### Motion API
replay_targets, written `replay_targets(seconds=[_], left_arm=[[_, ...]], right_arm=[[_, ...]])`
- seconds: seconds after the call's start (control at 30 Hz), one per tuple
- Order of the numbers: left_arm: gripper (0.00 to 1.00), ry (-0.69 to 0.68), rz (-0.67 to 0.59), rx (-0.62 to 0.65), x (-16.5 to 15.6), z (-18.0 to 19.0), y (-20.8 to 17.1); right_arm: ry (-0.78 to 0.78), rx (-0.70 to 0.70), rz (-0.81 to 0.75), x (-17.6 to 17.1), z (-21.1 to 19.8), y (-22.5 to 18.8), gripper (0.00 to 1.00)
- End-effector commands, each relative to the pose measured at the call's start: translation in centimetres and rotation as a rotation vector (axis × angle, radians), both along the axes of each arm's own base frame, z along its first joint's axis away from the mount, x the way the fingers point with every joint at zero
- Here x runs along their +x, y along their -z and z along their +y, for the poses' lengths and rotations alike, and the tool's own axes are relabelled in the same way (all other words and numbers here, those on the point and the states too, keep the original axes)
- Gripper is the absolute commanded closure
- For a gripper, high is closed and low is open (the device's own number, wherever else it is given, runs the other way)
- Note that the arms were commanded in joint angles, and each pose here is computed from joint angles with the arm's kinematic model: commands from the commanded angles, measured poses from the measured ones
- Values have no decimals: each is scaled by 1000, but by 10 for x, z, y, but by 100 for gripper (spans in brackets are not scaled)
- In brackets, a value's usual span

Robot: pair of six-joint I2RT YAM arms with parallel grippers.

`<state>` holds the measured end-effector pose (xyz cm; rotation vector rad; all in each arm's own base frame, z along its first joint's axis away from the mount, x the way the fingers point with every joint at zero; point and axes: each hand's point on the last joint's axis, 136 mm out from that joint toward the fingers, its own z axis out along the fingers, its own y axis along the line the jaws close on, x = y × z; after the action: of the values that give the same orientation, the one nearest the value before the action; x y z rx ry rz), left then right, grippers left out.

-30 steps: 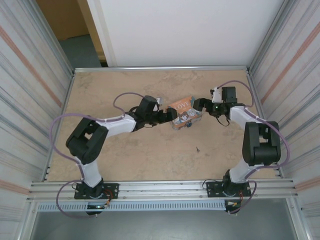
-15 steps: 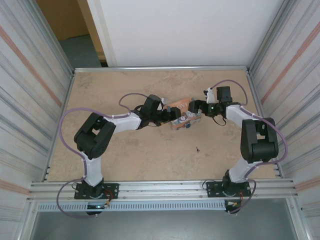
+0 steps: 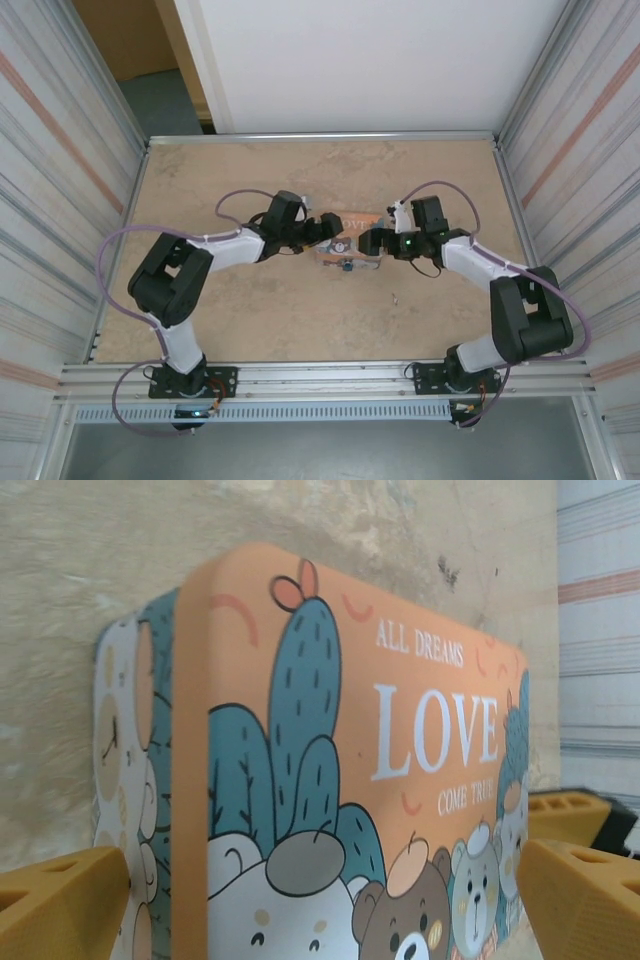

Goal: Unlock a padlock with a key

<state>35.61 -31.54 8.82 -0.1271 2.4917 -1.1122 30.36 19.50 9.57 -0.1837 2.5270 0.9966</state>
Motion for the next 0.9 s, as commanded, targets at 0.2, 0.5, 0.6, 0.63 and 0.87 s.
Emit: replay_targets(seconds=[0.2,0.5,0.6,0.63,0.87], left_arm=[[1,15,-38,-62,-3,11,-26],[1,-2,-39,-41,-6,27,-26],[1,-23,-36,-25,-7,35,-25],[1,-28,-40,-27,-6,38,-27],[1,-21,-95,-7,1,48,-49]], right_arm=[[-70,53,-25,-32,54,-15,1],[-90,20,-36,-37,83,-7,1],[-62,3,-42,-33,79,-8,1],[-57,-3,-47,-32,78,-10,1],[43,-163,-38,-29,43,-8,1]])
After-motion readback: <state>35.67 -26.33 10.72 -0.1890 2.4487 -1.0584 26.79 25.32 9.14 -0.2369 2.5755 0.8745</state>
